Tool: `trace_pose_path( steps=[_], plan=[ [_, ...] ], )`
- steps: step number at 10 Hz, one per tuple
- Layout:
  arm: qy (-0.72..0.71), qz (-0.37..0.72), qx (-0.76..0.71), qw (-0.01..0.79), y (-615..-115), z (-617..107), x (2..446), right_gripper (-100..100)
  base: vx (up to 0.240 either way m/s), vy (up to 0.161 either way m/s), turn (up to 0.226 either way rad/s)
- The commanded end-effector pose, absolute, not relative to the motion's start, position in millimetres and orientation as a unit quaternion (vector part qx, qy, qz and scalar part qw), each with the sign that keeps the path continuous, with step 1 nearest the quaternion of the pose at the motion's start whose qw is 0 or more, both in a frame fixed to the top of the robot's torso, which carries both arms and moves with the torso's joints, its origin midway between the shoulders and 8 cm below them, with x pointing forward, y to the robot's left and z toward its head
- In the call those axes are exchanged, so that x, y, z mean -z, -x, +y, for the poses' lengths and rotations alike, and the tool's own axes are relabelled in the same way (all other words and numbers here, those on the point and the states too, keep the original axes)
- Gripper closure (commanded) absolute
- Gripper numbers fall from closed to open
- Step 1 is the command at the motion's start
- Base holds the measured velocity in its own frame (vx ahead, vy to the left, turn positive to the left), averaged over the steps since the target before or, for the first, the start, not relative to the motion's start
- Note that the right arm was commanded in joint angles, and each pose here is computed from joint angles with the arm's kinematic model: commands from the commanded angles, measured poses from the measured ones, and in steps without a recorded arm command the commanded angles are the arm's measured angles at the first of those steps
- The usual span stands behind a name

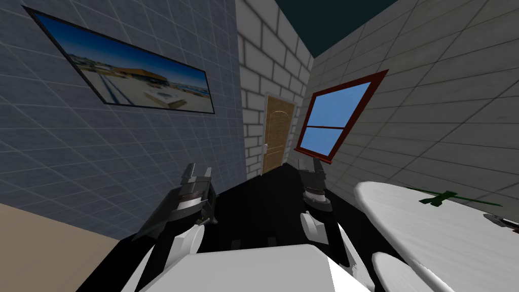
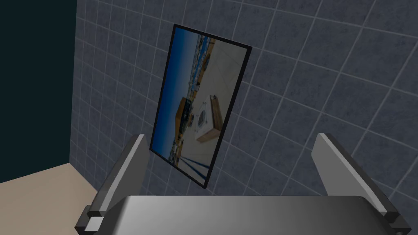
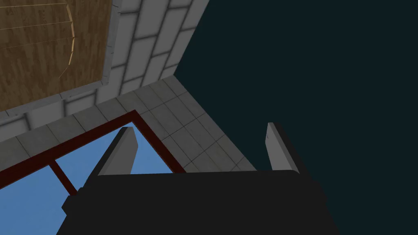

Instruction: Pull the door open

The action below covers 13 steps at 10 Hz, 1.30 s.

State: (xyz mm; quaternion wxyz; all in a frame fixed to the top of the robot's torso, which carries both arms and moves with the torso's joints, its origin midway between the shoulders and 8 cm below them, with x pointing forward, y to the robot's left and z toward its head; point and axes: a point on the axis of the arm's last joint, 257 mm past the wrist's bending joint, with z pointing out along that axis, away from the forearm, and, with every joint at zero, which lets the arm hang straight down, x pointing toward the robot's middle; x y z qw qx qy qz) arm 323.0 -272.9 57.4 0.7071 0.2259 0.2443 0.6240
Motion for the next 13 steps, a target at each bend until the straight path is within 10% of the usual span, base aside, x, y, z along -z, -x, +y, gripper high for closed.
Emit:
trace_pose_path(
  steps=[1,13],
  plan=[
    [-0.223,0.263,-0.61,0.713,-332,-270,-48,-100,0.092,-0.026,0.042],
    [-0.186,0.401,-0.49,0.751,-393,-254,35,-100,0.156,-0.042,0.044]
  ],
)
